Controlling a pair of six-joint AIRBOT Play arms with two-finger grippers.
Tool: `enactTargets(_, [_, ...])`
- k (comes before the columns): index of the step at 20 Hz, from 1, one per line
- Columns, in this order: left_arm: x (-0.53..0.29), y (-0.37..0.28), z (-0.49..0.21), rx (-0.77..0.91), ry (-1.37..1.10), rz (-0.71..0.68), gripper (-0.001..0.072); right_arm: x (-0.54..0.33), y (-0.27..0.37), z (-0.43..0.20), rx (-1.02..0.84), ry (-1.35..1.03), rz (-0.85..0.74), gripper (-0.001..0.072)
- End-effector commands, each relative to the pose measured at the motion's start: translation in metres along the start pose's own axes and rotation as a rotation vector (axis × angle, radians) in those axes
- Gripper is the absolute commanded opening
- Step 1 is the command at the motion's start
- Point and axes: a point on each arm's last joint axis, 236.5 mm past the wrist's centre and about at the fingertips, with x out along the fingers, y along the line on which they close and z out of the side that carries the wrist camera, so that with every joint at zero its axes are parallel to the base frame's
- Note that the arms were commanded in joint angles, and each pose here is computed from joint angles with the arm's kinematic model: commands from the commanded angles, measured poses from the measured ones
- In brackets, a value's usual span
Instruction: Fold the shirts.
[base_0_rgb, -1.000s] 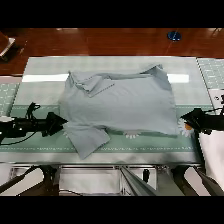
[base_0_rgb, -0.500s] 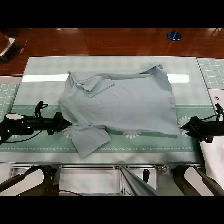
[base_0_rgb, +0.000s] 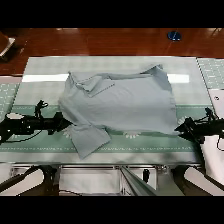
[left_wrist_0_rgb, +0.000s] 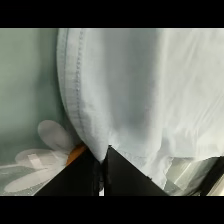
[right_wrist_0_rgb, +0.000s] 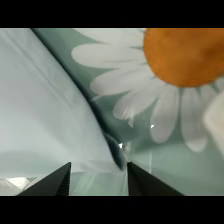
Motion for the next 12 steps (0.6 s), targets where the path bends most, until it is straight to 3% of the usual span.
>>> enactTargets(1, [0.000, 0.001, 0.002, 0.002, -0.008, 0.006, 0.0021, 0.008, 0.012, 0.010, 0.014, -0.013, 0.066, 0.0403])
enactTargets(5, [0.000, 0.003, 0.007, 0.002, -0.027, 0.014, 0.0020, 0.013, 0.034, 0.024, -0.020, -0.071, 0.109, 0.0395])
enactTargets(6, [0.000, 0.003, 0.007, 0.001, -0.027, 0.013, 0.0021, 0.017, 0.042, 0.023, -0.052, -0.063, 0.100, 0.0357])
enactTargets(7, [0.000, 0.002, 0.007, -0.001, -0.028, 0.010, 0.0020, 0.020, 0.051, 0.023, -0.085, -0.055, 0.092, 0.0237])
enactTargets(8, [0.000, 0.000, 0.008, -0.007, -0.032, 0.001, 0.0021, 0.020, 0.062, 0.024, -0.123, -0.051, 0.094, 0.0021])
enactTargets(12, [-0.024, -0.057, 0.040, 0.042, -0.118, -0.149, 0.0020, -0.025, 0.129, 0.036, -0.317, -0.078, 0.144, 0.0018])
